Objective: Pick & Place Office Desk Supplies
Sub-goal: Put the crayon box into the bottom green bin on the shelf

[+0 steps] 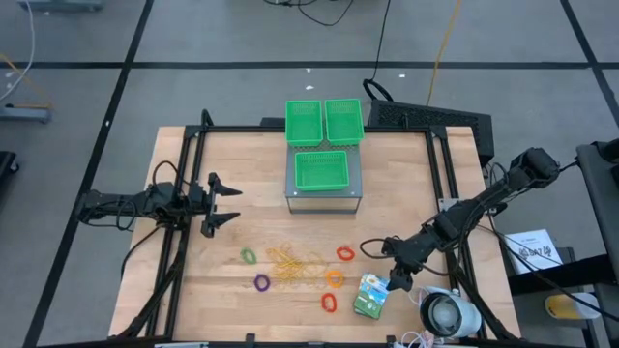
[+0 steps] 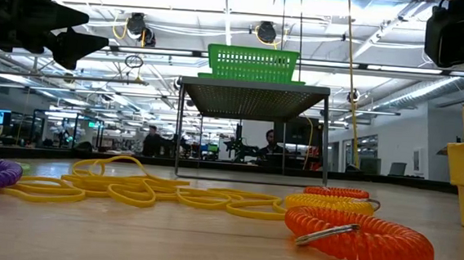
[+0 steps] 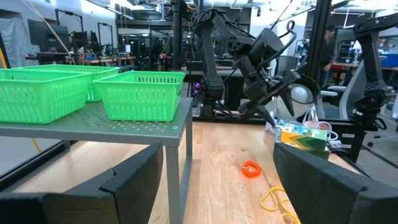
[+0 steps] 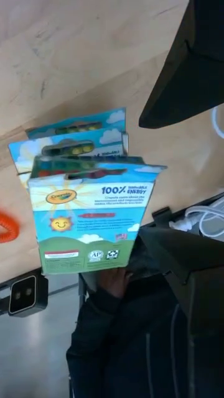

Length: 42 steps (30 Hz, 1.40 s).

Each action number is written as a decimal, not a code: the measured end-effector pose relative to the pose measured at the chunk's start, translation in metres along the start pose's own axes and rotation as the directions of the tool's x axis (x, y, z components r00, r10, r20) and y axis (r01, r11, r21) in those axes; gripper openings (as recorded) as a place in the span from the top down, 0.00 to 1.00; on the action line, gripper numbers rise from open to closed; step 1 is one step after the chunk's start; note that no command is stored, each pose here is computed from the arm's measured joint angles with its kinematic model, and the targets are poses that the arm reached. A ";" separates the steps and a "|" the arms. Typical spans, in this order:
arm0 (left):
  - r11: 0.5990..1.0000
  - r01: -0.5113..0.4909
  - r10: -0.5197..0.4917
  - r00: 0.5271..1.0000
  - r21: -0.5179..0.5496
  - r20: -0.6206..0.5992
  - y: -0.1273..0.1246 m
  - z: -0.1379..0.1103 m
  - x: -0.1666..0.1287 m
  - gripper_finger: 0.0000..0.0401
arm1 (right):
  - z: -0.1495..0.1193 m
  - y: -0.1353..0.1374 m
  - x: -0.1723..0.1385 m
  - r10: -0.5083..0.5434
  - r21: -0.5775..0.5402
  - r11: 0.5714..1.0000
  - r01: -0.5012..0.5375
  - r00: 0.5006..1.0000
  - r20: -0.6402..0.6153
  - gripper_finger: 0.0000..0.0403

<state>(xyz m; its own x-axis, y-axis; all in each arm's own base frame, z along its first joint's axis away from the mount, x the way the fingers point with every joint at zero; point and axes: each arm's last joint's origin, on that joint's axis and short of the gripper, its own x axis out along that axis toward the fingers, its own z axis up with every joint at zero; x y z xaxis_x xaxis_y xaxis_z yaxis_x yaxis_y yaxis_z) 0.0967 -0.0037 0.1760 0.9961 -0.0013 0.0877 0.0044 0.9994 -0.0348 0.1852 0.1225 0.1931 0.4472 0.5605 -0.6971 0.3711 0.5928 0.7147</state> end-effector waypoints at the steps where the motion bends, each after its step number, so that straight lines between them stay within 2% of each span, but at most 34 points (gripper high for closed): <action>1: 1.000 0.000 0.000 1.000 0.000 0.000 0.000 0.000 0.000 0.23 | 0.000 0.000 0.000 -0.003 0.000 1.000 0.003 1.000 0.009 0.35; 7: 1.000 0.000 0.000 1.000 0.000 0.000 0.000 0.000 0.000 0.23 | 0.001 -0.001 0.003 -0.015 0.003 1.000 0.014 1.000 0.003 0.41; 13: 1.000 0.000 0.000 1.000 0.000 0.000 0.000 0.000 0.000 0.23 | 0.002 -0.003 0.009 -0.034 0.003 0.999 0.034 0.999 -0.006 0.54; 22: 1.000 0.000 0.000 1.000 0.000 0.000 0.000 0.000 0.000 0.23 | 0.004 0.003 0.010 0.030 -0.047 0.998 -0.030 0.999 0.015 0.72; 35: 1.000 0.000 0.000 1.000 0.000 0.000 0.000 0.000 0.000 0.23 | 0.003 0.003 0.010 0.037 -0.101 0.994 -0.037 0.999 -0.010 0.98; 38: 1.000 0.000 0.000 1.000 0.000 0.000 0.000 0.000 0.000 0.23 | 0.004 0.004 0.010 0.046 -0.147 0.988 -0.047 0.999 -0.006 0.99; 42: 1.000 0.000 0.000 1.000 0.000 0.000 0.000 0.000 0.000 0.23 | 0.005 0.011 0.008 0.120 -0.225 0.968 -0.113 0.993 0.016 1.00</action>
<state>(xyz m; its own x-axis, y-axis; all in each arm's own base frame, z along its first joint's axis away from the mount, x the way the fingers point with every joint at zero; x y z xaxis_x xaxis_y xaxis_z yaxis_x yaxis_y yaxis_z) 0.0967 -0.0037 0.1760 0.9961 -0.0013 0.0877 0.0044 0.9994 -0.0348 0.1974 0.1304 0.1960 0.5017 0.6179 -0.6054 0.1258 0.6403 0.7578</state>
